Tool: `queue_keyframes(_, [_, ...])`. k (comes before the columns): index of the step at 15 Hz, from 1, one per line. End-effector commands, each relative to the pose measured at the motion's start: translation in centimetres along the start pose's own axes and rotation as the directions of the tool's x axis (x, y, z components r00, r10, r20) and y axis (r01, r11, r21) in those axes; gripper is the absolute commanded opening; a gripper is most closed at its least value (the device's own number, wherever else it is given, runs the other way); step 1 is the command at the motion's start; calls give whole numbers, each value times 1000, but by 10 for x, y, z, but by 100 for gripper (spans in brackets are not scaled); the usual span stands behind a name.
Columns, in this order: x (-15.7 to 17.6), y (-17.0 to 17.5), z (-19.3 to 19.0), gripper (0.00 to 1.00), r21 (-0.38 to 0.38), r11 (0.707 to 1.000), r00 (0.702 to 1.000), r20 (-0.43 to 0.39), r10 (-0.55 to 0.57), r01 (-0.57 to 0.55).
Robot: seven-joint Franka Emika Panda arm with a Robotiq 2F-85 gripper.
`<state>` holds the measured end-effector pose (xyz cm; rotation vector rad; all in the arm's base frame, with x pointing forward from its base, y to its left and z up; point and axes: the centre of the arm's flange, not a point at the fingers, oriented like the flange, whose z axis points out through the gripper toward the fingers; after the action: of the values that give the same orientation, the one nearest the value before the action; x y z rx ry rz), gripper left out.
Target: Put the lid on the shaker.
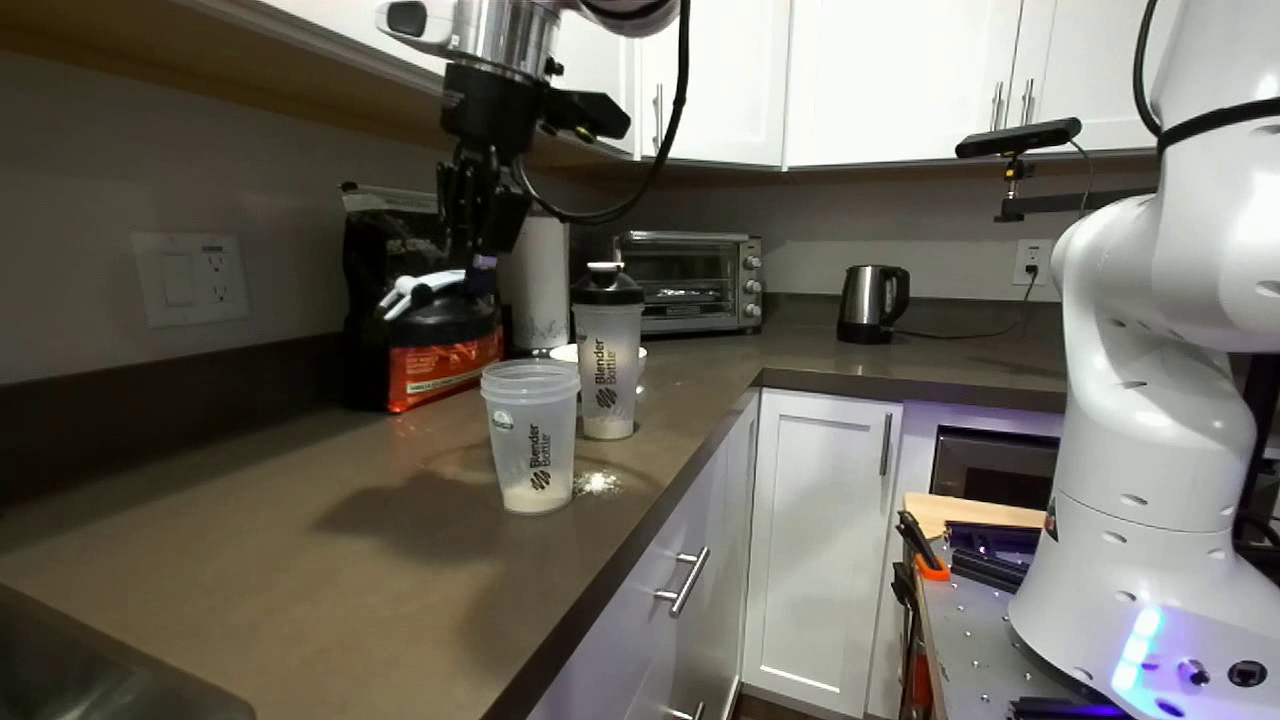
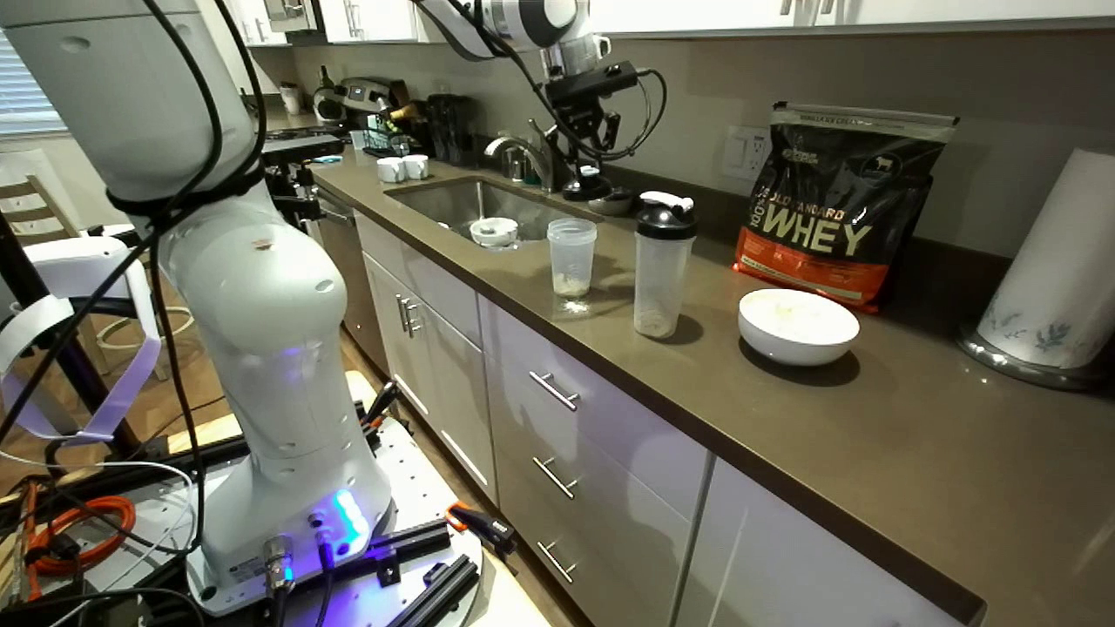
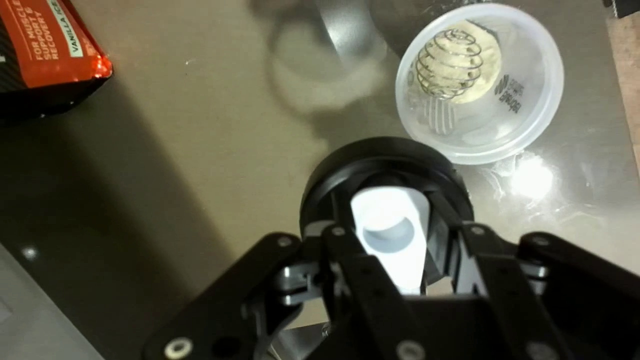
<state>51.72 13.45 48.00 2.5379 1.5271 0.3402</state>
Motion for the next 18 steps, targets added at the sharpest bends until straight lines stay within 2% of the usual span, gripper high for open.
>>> queue_keyframes(1, [-19,-18,-12,14,0,1000,999,25,30,-30])
queue_keyframes(12, [-60,-36,-3,14,56,990,992,29,125,-127])
queue_keyframes(18, [-69,-46,1,14,88,983,987,20,162,-163])
